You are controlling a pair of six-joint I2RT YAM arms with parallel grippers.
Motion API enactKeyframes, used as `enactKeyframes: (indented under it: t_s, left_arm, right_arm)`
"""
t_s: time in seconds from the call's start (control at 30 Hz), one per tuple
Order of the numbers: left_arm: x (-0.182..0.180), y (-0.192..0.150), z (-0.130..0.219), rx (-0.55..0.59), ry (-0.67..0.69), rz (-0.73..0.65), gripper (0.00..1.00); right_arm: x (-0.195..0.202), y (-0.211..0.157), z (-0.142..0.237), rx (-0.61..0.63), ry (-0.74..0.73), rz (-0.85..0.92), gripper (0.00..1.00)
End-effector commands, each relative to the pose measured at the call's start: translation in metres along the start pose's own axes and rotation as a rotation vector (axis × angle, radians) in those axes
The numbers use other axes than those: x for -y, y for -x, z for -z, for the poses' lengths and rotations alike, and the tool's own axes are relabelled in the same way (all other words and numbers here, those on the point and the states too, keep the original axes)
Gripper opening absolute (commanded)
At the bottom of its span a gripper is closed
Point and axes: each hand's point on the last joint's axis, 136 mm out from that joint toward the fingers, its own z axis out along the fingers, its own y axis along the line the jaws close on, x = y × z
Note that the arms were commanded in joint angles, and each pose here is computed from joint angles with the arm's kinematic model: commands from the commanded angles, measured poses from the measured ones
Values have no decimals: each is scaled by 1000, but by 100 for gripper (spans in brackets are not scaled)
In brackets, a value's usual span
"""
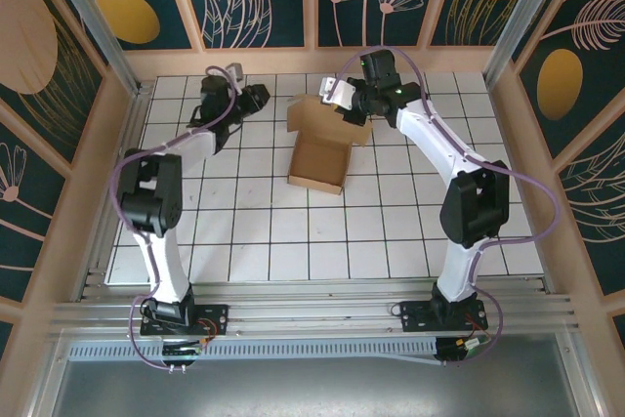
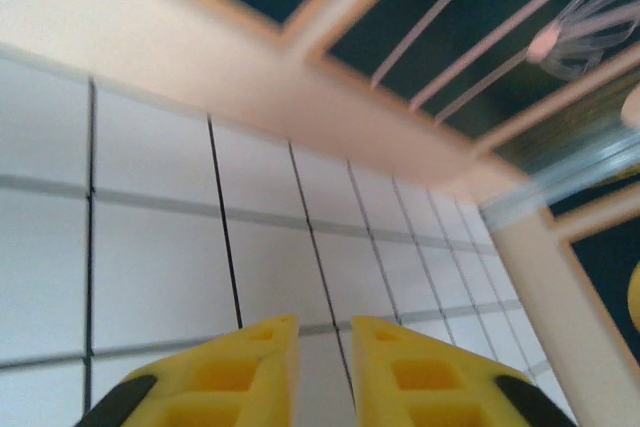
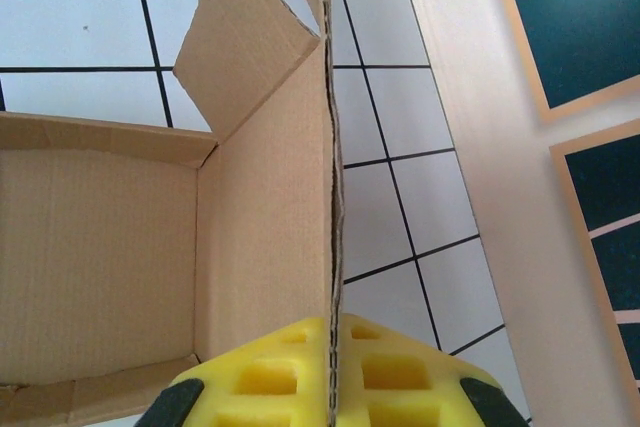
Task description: Fold the paper box
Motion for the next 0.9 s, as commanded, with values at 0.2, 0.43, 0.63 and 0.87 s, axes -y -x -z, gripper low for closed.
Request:
enactKeyframes:
  t_s: [0.2, 0.43, 0.63, 0.87]
  left_arm:
    - [22, -74, -15, -298, -165, 108, 11]
    - [16, -91, -19, -340, -165, 130, 6]
    - [28, -106, -11, -371, -203, 111, 4]
    - [36, -123, -11, -421, -241, 114, 4]
  right_arm:
    - [-9, -1, -5, -34, 27, 11, 6]
    - [-14, -2, -9, -45, 31, 14, 6]
    - [-16, 0, -13, -46, 25, 17, 6]
    - [-20, -2, -16, -59, 23, 17, 6]
